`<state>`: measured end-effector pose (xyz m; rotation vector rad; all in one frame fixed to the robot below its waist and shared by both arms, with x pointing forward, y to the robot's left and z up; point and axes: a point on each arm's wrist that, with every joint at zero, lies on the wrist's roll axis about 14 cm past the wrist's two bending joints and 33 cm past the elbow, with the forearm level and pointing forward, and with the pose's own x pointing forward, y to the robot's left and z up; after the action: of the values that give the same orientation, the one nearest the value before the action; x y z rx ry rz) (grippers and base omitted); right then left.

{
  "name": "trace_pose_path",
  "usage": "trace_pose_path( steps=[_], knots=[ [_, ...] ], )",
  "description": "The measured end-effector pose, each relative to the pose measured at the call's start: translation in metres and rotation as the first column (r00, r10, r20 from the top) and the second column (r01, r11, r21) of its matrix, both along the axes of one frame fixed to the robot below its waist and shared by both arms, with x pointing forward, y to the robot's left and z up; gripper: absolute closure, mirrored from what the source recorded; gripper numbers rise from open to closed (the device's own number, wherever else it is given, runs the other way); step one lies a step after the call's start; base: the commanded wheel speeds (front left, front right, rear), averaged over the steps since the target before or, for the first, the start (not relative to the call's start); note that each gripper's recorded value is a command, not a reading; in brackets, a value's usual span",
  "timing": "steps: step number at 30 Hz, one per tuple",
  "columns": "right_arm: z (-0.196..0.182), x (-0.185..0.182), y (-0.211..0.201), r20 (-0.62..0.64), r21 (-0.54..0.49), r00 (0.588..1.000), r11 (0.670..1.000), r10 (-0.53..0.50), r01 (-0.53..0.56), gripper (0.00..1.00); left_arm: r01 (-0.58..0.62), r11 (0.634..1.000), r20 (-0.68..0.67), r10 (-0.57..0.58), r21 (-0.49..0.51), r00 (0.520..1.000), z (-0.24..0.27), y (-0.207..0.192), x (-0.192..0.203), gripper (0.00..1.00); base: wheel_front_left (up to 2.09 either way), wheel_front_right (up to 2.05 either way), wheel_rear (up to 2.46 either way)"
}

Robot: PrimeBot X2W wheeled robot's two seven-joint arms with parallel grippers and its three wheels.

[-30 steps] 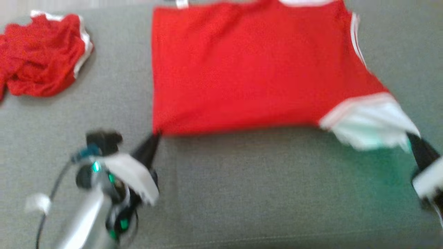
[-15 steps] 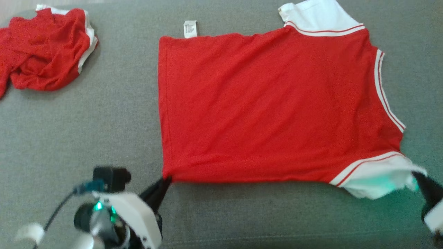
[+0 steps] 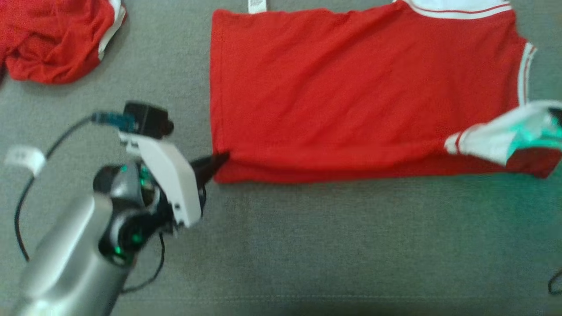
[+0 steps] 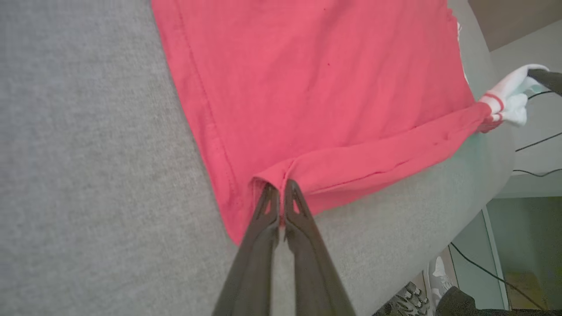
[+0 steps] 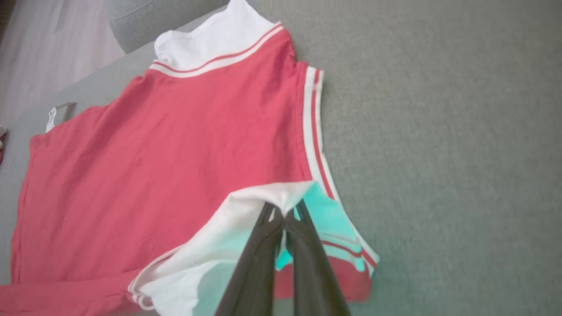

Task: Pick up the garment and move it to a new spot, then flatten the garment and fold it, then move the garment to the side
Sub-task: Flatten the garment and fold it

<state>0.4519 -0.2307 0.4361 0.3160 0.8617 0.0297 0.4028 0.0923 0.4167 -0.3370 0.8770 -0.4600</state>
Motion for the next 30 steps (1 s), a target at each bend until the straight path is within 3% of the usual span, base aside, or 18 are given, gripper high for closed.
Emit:
trace_pose_path(
  steps=[5, 6, 7, 8, 12, 16, 21, 26, 30],
  knots=[
    [-0.012, 0.027, 0.006, -0.036, -0.042, 0.999, 0.998, 0.041, -0.042, 1.0, -0.014, 1.0, -0.042, 0.014, 0.011, 0.999, -0.005, 0.004, 0.026, 1.0, 0.0, 0.0, 0.0],
    [-0.017, 0.03, 0.008, -0.046, -0.049, 0.998, 0.998, 0.047, -0.05, 0.85, -0.014, 1.0, -0.052, 0.015, 0.015, 0.999, -0.008, 0.004, 0.029, 0.74, 0.0, 0.0, 0.0],
    [-0.02, 0.033, 0.011, -0.048, -0.057, 0.997, 0.996, 0.059, -0.062, 0.1, -0.02, 1.0, -0.064, 0.021, 0.021, 0.998, -0.012, 0.005, 0.032, 0.52, 0.0, 0.0, 0.0],
    [-0.022, 0.036, 0.012, -0.044, -0.057, 0.997, 0.996, 0.063, -0.066, 0.0, -0.023, 0.999, -0.07, 0.025, 0.032, 0.997, -0.015, 0.006, 0.034, 0.0, 0.0, 0.0, 0.0],
    [-0.016, 0.043, 0.017, 0.007, -0.041, 0.997, 0.996, 0.074, -0.074, 0.0, -0.046, 0.998, -0.068, 0.048, 0.035, 0.997, -0.02, 0.008, 0.039, 0.0, 0.0, 0.0, 0.0],
    [0.0, 0.035, 0.009, 0.053, -0.092, 0.993, 0.99, 0.108, -0.103, 0.0, -0.122, 0.992, 0.016, 0.122, 0.032, 0.992, -0.009, 0.024, 0.043, 0.0, 0.0, 0.0, 0.0],
    [-0.014, -0.011, -0.023, -0.059, -0.221, 0.989, 0.964, 0.136, -0.145, 0.0, -0.143, 0.989, 0.02, 0.143, 0.026, 0.99, -0.013, 0.027, 0.015, 0.0, 0.0, 0.0, 0.0],
    [-0.04, -0.034, -0.032, -0.162, -0.232, 0.979, 0.959, 0.124, -0.16, 0.0, -0.141, 0.989, -0.058, 0.143, 0.031, 0.988, -0.036, 0.02, -0.01, 0.0, 0.0, 0.0, 0.0],
    [-0.054, -0.034, -0.038, -0.203, -0.235, 0.974, 0.96, 0.101, -0.149, 0.0, -0.16, 0.987, -0.061, 0.16, 0.014, 0.985, -0.042, 0.015, -0.005, 0.0, 0.0, 0.0, 0.0]
  ],
)
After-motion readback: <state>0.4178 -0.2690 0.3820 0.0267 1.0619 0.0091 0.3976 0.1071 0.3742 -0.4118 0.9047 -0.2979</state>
